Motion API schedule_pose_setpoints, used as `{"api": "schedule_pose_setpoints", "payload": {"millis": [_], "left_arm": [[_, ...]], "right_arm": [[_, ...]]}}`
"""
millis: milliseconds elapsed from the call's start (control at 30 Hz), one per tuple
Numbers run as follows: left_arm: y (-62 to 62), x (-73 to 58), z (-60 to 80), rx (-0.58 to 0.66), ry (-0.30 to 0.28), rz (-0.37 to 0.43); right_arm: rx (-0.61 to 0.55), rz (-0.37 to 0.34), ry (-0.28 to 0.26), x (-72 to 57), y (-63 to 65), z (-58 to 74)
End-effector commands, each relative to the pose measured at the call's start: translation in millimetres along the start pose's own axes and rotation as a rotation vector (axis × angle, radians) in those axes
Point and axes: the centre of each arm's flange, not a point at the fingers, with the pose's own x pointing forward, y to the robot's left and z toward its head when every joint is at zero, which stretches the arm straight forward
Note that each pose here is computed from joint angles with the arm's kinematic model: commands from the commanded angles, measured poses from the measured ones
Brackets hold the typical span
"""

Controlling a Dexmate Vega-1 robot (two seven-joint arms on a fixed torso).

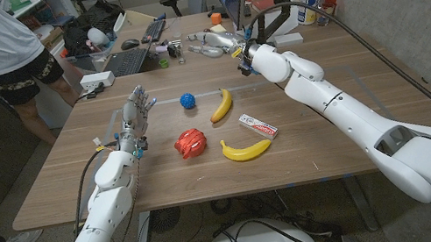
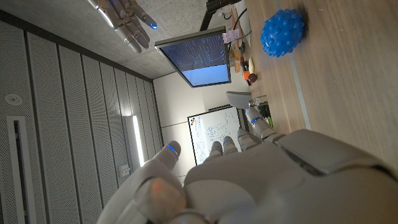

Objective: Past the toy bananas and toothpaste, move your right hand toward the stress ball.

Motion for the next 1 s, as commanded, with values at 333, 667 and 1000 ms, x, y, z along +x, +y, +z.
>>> {"api": "schedule_pose_setpoints", "payload": {"millis": [333,667,1000], "left_arm": [[3.4,-2.4,-2.2,-0.001,0.006,0.005],[5.7,-3.6,-2.9,-0.001,0.01,0.008],[8.9,-3.9,-2.8,-0.002,0.009,0.013]], "right_arm": [[-0.034,0.043,-0.001,10.2,10.3,6.1],[-0.04,0.067,0.002,16.5,16.8,6.3],[-0.051,0.083,-0.014,24.1,21.7,9.6]]}}
